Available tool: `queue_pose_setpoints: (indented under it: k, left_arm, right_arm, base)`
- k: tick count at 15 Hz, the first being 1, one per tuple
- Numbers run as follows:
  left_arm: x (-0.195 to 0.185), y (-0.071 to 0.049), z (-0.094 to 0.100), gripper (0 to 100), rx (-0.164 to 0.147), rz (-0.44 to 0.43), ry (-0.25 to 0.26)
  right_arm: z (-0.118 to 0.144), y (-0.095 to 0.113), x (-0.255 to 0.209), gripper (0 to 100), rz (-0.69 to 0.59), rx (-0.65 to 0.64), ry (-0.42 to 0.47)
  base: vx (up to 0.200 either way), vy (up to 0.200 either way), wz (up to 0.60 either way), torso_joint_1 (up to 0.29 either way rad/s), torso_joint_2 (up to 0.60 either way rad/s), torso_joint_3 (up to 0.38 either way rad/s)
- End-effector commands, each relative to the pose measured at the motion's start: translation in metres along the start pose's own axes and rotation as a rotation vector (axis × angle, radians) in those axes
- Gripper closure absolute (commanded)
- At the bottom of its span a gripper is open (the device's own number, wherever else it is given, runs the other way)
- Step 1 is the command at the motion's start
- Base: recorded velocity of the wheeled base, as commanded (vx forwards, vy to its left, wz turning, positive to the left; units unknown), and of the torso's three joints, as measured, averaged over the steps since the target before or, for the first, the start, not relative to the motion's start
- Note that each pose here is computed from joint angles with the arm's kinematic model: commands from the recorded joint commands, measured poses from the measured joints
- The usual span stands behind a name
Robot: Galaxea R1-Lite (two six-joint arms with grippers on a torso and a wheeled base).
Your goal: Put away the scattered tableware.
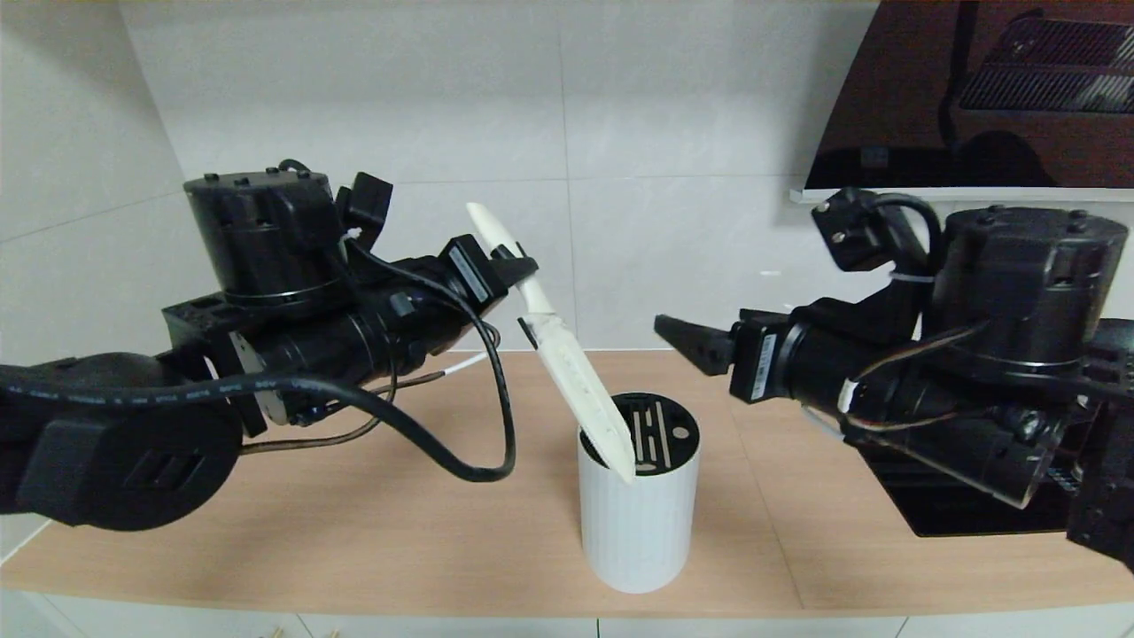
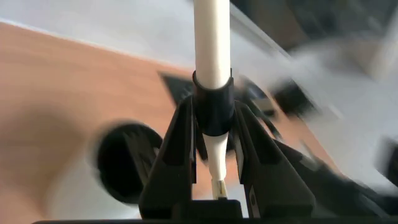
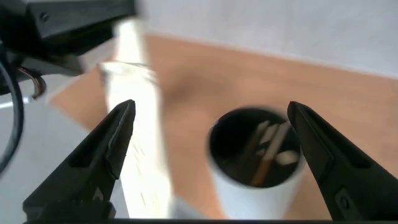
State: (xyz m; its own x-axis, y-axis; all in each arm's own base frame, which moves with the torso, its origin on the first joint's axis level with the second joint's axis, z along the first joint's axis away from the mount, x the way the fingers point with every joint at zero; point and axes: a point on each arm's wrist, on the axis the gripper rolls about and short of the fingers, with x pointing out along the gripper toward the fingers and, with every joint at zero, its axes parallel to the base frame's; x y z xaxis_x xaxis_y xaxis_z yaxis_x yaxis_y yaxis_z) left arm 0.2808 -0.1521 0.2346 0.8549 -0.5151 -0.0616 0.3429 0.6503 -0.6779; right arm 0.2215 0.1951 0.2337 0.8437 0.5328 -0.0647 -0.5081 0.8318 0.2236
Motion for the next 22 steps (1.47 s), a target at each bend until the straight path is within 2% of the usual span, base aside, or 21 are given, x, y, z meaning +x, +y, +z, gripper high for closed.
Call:
queue_pose_setpoints:
  k: [1, 2, 3, 5, 6, 7, 8, 10, 15, 20, 22]
  left_arm:
    - [0.002, -0.020, 0.006, 100, 0.057, 0.007, -0.051]
    - [0.008, -0.029, 0.001, 100, 0.122, 0.056, -0.086]
    - [0.012, -0.036, -0.005, 100, 0.183, 0.089, -0.098]
    - [0.017, -0.053, -0.022, 100, 0.369, 0.136, -0.118]
    - [0.016, -0.062, -0.028, 100, 0.425, 0.147, -0.136]
    - [0.015, -0.067, -0.033, 100, 0.450, 0.174, -0.155]
    - [0.018, -0.070, -0.043, 100, 0.476, 0.255, -0.187]
    - [0.024, -0.069, -0.055, 100, 0.493, 0.342, -0.232]
    - [0.034, -0.063, -0.068, 100, 0.536, 0.365, -0.232]
    - [0.040, -0.060, -0.074, 100, 0.598, 0.342, -0.307]
    - [0.046, -0.055, -0.081, 100, 0.605, 0.345, -0.302]
  right_arm:
    - [0.023, -0.028, -0.012, 0, -0.084, 0.008, -0.078]
    - [0.025, -0.037, -0.010, 0, -0.116, 0.008, -0.085]
    - [0.025, -0.038, -0.010, 0, -0.121, 0.007, -0.084]
    - [0.022, -0.041, -0.010, 0, -0.132, 0.006, -0.069]
    - [0.021, -0.045, -0.009, 0, -0.148, 0.006, -0.064]
    - [0.020, -0.045, -0.007, 0, -0.150, 0.004, -0.062]
    - [0.019, -0.046, -0.006, 0, -0.152, 0.004, -0.058]
    - [0.019, -0.046, -0.006, 0, -0.152, 0.003, -0.057]
    - [0.018, -0.046, -0.006, 0, -0.155, -0.001, -0.055]
    - [0.016, -0.047, -0.004, 0, -0.159, -0.001, -0.048]
    - [0.015, -0.047, -0.004, 0, -0.160, -0.001, -0.046]
  base:
    - [0.000, 0.000, 0.00, 0.000, 0.00, 0.000]
    - [0.000, 0.000, 0.00, 0.000, 0.00, 0.000]
    - [0.000, 0.000, 0.00, 0.000, 0.00, 0.000]
    - [0.000, 0.000, 0.00, 0.000, 0.00, 0.000]
    - [0.000, 0.000, 0.00, 0.000, 0.00, 0.000]
    - [0.000, 0.000, 0.00, 0.000, 0.00, 0.000]
    - [0.000, 0.000, 0.00, 0.000, 0.00, 0.000]
    - [0.000, 0.000, 0.00, 0.000, 0.00, 0.000]
    - [0.000, 0.000, 0.00, 0.000, 0.00, 0.000]
    - [0.000, 0.000, 0.00, 0.000, 0.00, 0.000]
    - [0.000, 0.000, 0.00, 0.000, 0.00, 0.000]
